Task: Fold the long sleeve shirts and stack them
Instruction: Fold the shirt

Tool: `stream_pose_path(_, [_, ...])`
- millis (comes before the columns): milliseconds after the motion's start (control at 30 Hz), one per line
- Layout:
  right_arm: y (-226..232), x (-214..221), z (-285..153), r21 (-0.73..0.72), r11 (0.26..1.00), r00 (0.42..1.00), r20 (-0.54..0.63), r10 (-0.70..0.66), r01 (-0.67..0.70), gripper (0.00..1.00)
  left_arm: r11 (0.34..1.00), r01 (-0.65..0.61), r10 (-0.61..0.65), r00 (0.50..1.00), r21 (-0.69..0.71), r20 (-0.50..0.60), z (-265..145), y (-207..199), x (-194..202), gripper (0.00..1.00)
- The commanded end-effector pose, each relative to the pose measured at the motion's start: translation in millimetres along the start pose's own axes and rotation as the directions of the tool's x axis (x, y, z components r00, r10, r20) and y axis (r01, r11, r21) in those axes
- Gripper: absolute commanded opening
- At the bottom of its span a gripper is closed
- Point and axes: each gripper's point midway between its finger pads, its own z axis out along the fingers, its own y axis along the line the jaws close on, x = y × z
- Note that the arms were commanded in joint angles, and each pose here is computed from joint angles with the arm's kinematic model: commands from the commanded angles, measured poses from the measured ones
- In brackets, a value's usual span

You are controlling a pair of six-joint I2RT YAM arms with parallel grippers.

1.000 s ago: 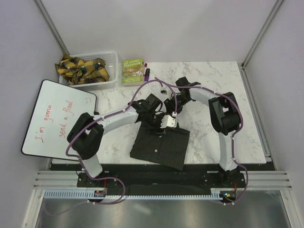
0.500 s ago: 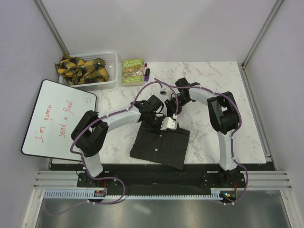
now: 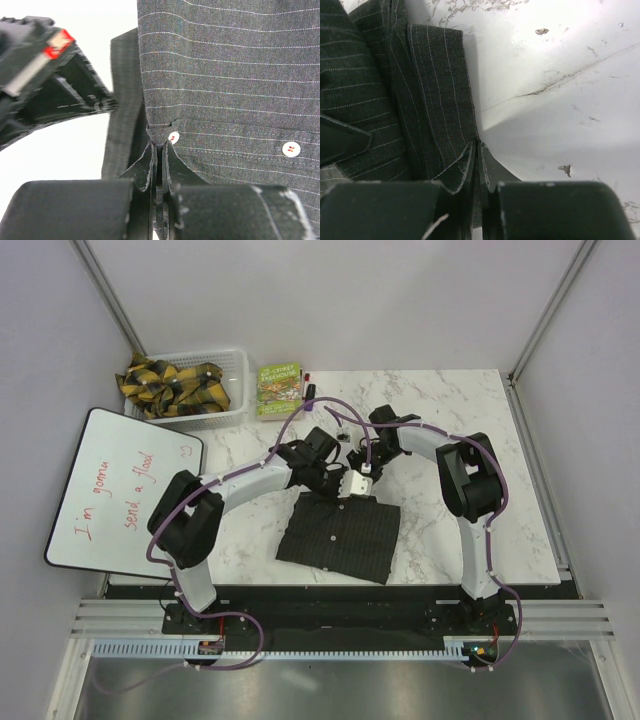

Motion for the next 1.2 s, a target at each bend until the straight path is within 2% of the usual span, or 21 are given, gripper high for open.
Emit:
stream_pose_path(0, [3.6, 11.3, 8.6, -0.036, 0.999, 1.0, -0.027, -0.005, 0.004, 0.11, 0.988, -0.084, 0.089, 0.995, -0.131, 0.037, -8.3, 42.0, -14.4, 0.02])
stream_pose_path(533, [1.1, 5.4, 9.8, -0.043, 0.999, 1.0, -0.015, -0.009, 0.009, 0.1, 0.97, -0.149, 0.166, 0.983, -0.189, 0.078, 2.3, 62.6, -17.9, 0.02])
stream_pose_path(800, [-2.0, 1.8, 11.2, -0.04, 0.999, 1.0, -0.009, -0.011, 0.011, 0.08, 0.966, -0.166, 0.176, 0.984, -0.201, 0.035, 16.0, 63.5, 2.9, 0.02])
stream_pose_path(900, [-4.9, -0.5, 10.7, -0.027, 0.999, 1.0, -0.007, -0.017, 0.017, 0.07, 0.959, -0.157, 0.165, 0.986, -0.234, 0.014, 19.6, 73.5, 9.9, 0.13])
stream_pose_path(933, [-7.1, -3.3, 9.8, -0.019, 1.0, 1.0, -0.002, -0.019, 0.019, 0.07, 0.958, -0.145, 0.153, 0.988, -0.246, 0.012, 17.7, 77.7, 12.2, 0.22])
stream_pose_path(1033, [-18.1, -11.7, 7.9, 0.025, 1.0, 1.0, 0.02, -0.018, 0.017, 0.04, 0.956, -0.069, 0.084, 0.996, -0.285, 0.04, 0.3, 87.9, 8.4, 0.42])
stream_pose_path(1133, [-33.3, -29.0, 1.4, 0.077, 0.997, 0.998, 0.059, -0.031, 0.027, 0.02, 0.94, 0.005, 0.013, 0.999, -0.341, 0.05, -25.0, 95.8, 11.4, 0.5])
stream_pose_path(1167, [-38.2, -32.4, 2.8, 0.087, 0.996, 0.998, 0.062, -0.033, 0.028, 0.01, 0.939, 0.065, -0.045, 0.997, -0.338, 0.067, -32.1, 93.8, 12.3, 0.52])
